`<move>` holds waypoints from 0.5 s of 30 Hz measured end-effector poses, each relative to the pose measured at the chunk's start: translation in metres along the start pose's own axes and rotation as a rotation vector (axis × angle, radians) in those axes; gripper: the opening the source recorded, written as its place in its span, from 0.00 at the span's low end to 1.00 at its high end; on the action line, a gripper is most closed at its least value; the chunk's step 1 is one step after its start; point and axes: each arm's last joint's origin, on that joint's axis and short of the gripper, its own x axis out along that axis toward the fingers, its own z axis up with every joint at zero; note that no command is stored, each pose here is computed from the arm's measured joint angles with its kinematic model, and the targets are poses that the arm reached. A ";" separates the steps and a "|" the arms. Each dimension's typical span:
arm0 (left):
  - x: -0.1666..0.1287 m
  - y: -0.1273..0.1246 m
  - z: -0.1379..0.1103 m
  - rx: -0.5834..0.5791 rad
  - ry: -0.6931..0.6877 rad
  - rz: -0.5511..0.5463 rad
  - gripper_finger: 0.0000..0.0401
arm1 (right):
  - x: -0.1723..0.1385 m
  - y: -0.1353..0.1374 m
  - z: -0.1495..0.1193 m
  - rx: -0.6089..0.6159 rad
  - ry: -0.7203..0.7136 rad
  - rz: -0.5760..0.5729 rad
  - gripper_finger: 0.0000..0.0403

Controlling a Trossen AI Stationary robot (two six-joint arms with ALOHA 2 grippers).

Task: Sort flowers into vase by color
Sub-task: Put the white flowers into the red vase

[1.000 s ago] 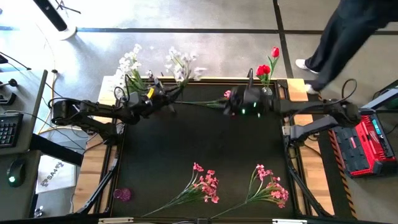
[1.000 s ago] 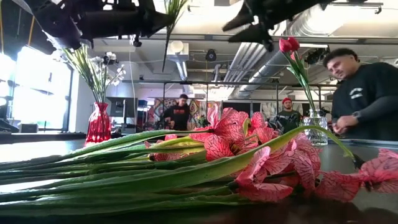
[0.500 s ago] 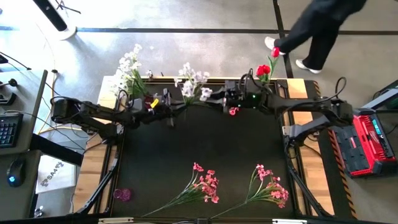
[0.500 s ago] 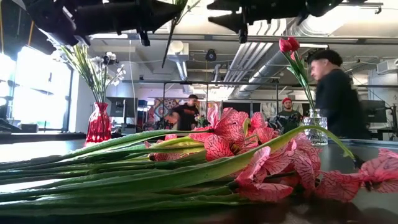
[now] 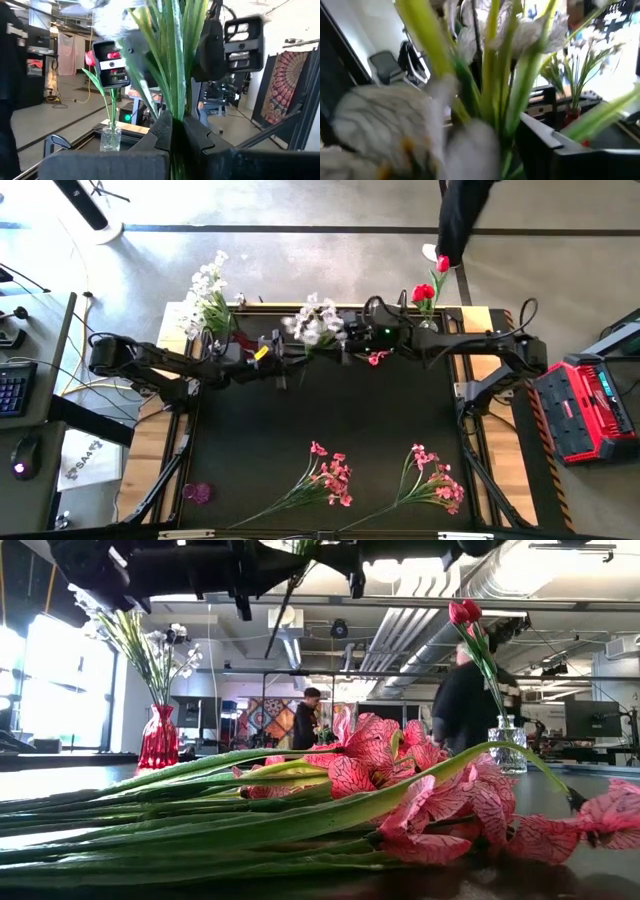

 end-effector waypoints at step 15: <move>0.000 -0.004 -0.014 -0.133 0.128 0.064 0.32 | -0.008 0.008 0.029 -0.132 0.330 -0.083 0.01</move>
